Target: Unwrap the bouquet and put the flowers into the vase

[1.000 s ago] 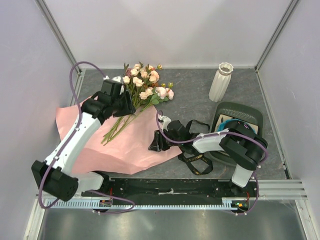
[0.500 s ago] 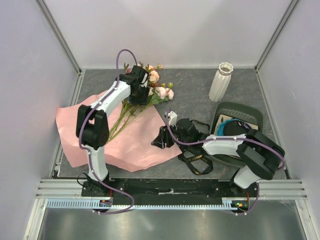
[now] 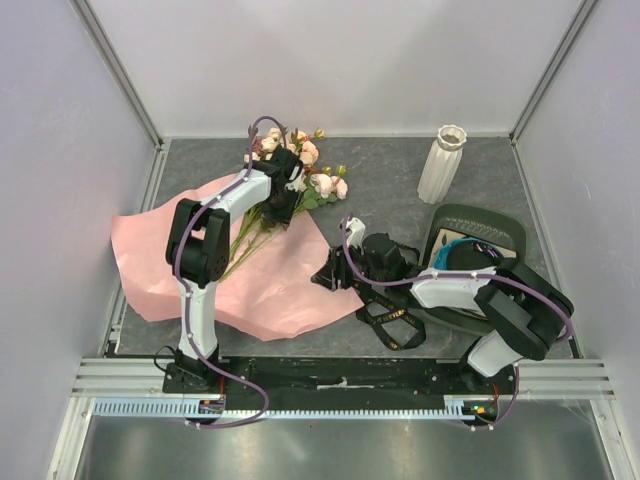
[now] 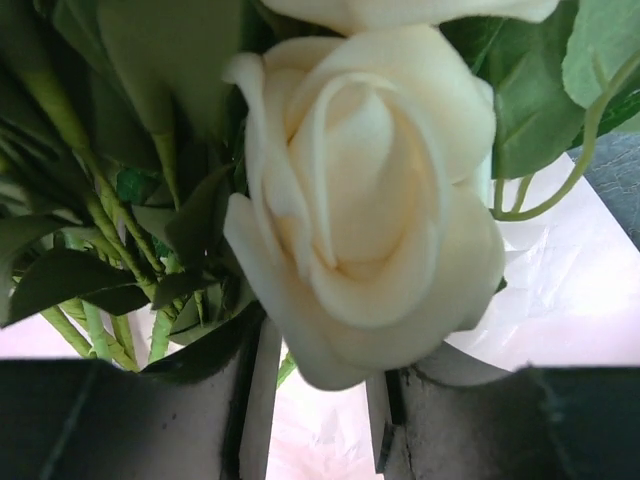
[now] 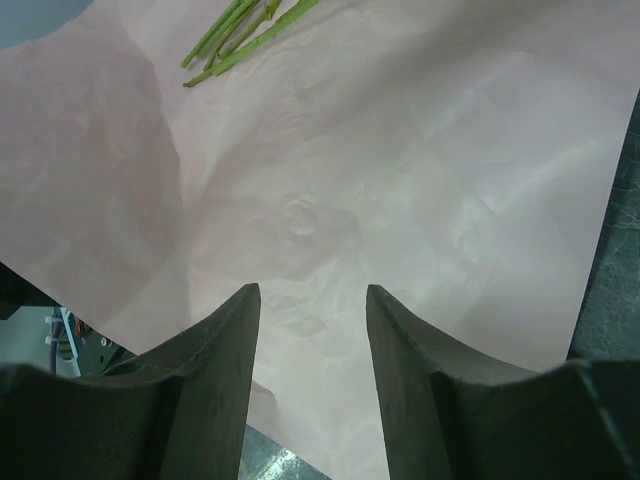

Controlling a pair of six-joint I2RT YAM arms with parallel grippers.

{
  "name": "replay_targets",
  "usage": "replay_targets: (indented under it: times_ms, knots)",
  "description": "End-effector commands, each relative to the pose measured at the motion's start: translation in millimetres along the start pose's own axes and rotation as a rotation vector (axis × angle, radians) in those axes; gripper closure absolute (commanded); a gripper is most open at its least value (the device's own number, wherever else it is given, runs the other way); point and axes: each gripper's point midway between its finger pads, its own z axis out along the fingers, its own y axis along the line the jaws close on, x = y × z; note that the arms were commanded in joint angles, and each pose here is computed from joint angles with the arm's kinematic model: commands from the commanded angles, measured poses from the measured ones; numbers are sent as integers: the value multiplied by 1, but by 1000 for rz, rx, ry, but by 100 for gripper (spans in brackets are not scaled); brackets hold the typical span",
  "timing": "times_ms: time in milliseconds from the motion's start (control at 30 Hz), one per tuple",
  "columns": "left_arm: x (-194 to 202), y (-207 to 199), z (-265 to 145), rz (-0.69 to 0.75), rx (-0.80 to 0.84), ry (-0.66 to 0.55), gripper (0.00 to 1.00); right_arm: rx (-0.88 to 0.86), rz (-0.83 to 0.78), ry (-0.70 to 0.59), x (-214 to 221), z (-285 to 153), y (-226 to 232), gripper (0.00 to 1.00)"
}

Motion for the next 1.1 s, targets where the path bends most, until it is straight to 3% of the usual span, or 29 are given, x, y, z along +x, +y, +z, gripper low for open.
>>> replay_targets:
  times_ms: [0,133,233,433,800,1067]
  knots:
    - [-7,2,7,51,-16,-26,59,-20,-13,-30,-7,2,-2,46]
    - [-13,9,-8,59,-85,-64,70,-11,-14,-29,-7,2,-5,46]
    - [-25,11,-31,54,-116,-137,88,4,-11,-18,-6,3,-8,46]
    - [-38,-14,-95,32,31,-297,98,75,67,-35,-33,0,-14,42]
    - [-33,-111,-185,129,481,-463,98,102,244,-273,-155,-54,-11,25]
    - [-25,-149,-243,193,714,-578,98,-4,151,-369,-211,-77,25,21]
